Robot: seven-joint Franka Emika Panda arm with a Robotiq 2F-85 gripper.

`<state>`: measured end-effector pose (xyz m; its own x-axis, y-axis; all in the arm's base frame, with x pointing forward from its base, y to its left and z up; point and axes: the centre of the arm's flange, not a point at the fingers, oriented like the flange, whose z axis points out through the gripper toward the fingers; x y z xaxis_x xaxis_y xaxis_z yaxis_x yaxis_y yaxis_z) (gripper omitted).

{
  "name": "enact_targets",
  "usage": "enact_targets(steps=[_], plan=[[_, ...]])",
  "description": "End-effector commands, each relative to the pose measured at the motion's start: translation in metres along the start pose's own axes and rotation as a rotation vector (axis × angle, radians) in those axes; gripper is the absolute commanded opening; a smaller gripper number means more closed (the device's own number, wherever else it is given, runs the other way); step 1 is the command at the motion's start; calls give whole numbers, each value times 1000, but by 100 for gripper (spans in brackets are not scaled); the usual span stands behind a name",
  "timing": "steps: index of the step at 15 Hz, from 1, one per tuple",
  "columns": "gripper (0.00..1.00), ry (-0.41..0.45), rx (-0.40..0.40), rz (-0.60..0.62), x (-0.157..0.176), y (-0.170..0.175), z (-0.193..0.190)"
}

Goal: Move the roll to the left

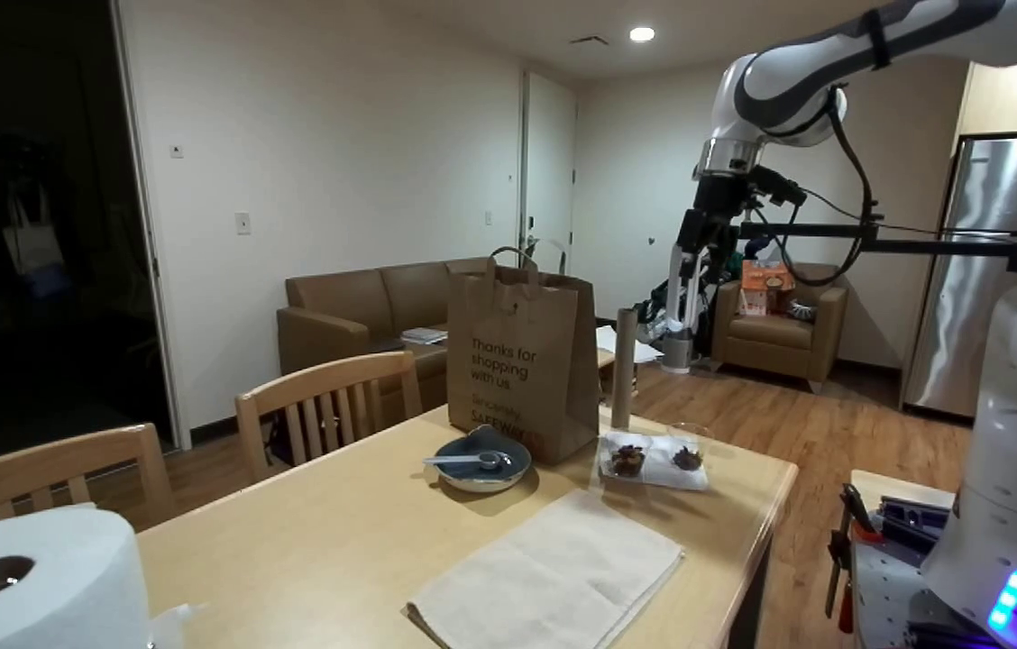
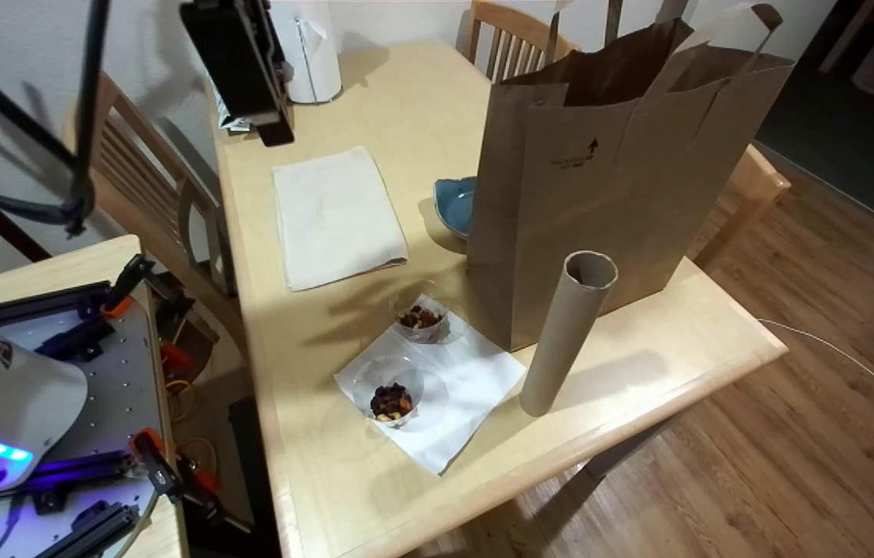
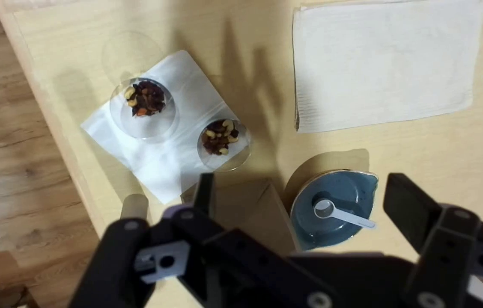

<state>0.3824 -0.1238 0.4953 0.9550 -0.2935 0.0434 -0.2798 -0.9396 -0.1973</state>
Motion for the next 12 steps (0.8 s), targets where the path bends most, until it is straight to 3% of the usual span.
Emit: enact_targets(steps=[1,4,6,9,12], plan=[[100,-3,2,3,1,0,1],[100,-5,2,1,2,-1,2],[100,-155,-27,-53,11,1,-2],[100,-298,-37,-111,18,16,-6],[100,-434,-125,-102,30,44,-14]])
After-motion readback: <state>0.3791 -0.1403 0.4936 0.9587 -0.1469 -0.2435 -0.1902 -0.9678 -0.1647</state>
